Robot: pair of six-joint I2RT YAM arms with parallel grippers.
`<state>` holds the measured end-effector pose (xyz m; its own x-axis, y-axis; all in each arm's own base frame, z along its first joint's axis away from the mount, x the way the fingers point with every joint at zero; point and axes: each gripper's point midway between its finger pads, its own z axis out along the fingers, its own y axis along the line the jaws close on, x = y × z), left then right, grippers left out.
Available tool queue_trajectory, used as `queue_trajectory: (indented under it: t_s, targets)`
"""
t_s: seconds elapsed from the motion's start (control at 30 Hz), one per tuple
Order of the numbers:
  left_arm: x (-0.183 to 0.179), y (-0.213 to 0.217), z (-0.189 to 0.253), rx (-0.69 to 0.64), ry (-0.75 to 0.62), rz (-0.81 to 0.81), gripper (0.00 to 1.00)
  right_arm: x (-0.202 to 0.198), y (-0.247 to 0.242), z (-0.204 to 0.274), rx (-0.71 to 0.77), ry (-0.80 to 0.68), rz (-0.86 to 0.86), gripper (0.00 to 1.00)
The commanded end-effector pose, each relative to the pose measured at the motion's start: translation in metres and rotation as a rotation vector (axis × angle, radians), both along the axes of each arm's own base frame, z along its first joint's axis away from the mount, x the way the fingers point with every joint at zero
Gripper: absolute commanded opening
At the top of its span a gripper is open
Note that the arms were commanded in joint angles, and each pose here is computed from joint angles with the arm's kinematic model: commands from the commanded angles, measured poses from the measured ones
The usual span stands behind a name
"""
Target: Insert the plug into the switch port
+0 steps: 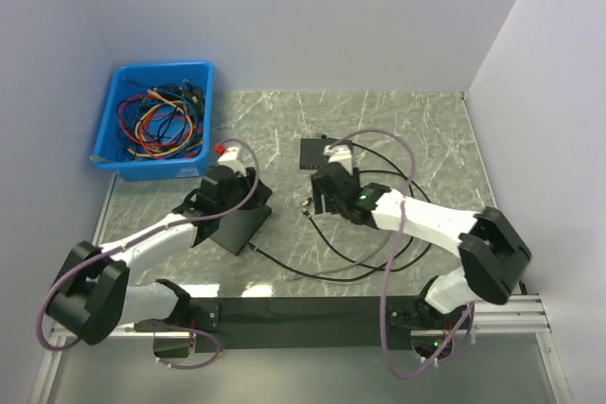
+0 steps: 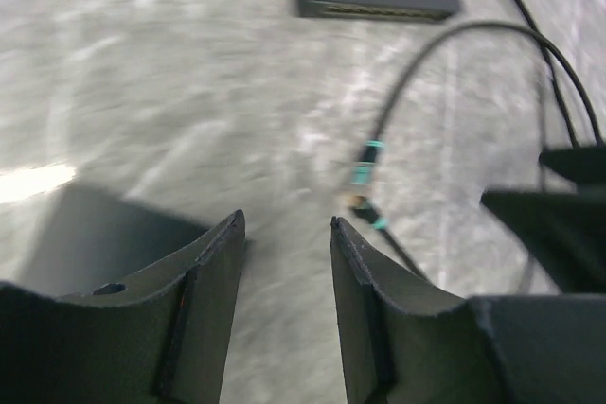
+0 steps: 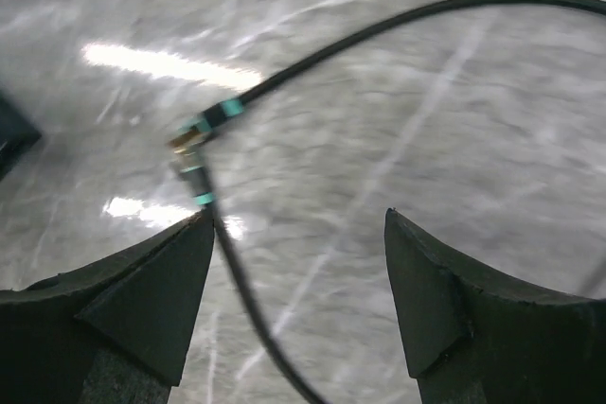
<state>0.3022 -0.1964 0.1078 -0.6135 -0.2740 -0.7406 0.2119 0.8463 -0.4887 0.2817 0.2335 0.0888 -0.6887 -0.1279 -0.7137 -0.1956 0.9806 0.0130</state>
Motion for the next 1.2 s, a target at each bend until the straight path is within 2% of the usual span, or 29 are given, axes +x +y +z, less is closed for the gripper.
queue_trajectory:
  t_s: [0.0,0.17,0.33,0.47,0.67,0.9,1.1,1.17]
  targets:
    - [0.009,-0.037,0.026,-0.008,-0.089,-0.082,0.48,0.017,-0.021,0.041,0.127,-0.119,-0.13,0.8]
    - [0.011,-0.066,0.021,0.019,-0.064,-0.132,0.46,0.013,-0.033,0.049,0.167,-0.13,-0.133,0.81]
    - [0.017,-0.06,0.016,0.045,-0.048,-0.071,0.45,0.001,-0.023,0.035,0.204,-0.082,-0.052,0.79]
    - [0.016,-0.051,0.022,0.057,-0.06,-0.034,0.46,-0.02,0.005,0.019,0.268,-0.017,0.098,0.75]
    - [0.022,-0.035,0.03,0.115,-0.074,0.03,0.46,-0.045,0.041,-0.008,0.2,0.051,0.195,0.73]
    - [0.022,-0.027,0.03,0.122,-0.076,0.051,0.46,-0.036,0.056,-0.016,0.158,0.074,0.169,0.72]
    - [0.028,-0.019,0.029,0.107,-0.078,0.067,0.47,-0.009,0.049,0.019,0.213,-0.002,0.099,0.74]
    - [0.035,-0.021,0.029,0.074,-0.07,0.052,0.47,0.014,0.035,0.031,0.256,-0.012,0.035,0.75]
